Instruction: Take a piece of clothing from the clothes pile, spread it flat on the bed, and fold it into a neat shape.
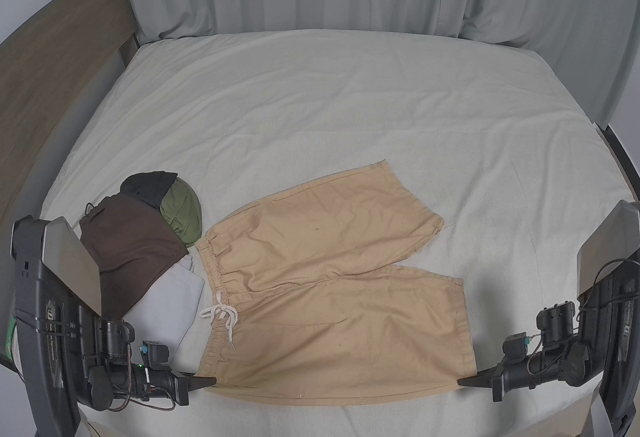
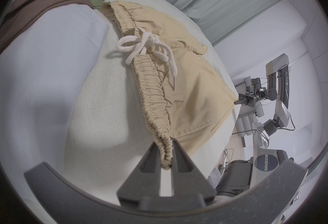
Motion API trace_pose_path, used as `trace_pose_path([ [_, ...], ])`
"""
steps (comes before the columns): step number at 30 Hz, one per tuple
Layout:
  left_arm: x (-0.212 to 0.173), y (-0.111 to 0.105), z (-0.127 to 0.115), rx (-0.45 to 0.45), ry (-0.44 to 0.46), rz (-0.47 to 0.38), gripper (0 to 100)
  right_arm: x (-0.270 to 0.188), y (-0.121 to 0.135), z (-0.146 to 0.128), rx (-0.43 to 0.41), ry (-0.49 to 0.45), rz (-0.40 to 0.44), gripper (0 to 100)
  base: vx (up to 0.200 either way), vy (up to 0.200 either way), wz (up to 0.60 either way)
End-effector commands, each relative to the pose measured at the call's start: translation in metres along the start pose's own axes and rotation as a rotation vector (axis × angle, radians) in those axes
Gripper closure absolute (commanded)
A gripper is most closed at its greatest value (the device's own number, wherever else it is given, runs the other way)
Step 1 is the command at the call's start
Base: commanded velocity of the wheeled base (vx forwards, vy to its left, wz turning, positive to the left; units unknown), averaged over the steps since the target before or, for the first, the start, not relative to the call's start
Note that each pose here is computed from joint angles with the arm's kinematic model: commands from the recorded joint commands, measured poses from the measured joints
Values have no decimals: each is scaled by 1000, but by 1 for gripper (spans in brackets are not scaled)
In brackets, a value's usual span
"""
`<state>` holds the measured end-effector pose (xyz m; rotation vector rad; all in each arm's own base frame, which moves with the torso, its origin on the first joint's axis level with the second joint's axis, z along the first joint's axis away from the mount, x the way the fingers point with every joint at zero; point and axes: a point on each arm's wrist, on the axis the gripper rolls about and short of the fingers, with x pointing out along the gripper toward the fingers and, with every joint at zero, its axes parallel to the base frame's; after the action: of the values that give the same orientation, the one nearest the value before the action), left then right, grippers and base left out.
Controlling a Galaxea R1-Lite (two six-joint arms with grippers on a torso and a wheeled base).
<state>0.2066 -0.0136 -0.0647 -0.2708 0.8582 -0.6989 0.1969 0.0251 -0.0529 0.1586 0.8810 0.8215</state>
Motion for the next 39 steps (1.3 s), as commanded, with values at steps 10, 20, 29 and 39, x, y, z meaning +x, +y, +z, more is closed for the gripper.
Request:
trace_pose_path([
  [10, 0, -2, 9, 34, -40, -50, 100, -8, 1, 12, -50, -73, -8, 100, 0, 0, 0],
  [20, -7, -10, 55, 11, -207, -81, 100, -13, 0, 46, -84, -259, 23, 100, 0, 0, 0],
  [29, -14, -17, 76, -4, -286, -98, 100, -17, 5, 66, -87, -327, 38, 100, 0, 0, 0],
  [39, -15, -19, 83, -4, -306, -109, 100, -23, 16, 83, -51, -384, 70, 100, 0, 0, 0],
])
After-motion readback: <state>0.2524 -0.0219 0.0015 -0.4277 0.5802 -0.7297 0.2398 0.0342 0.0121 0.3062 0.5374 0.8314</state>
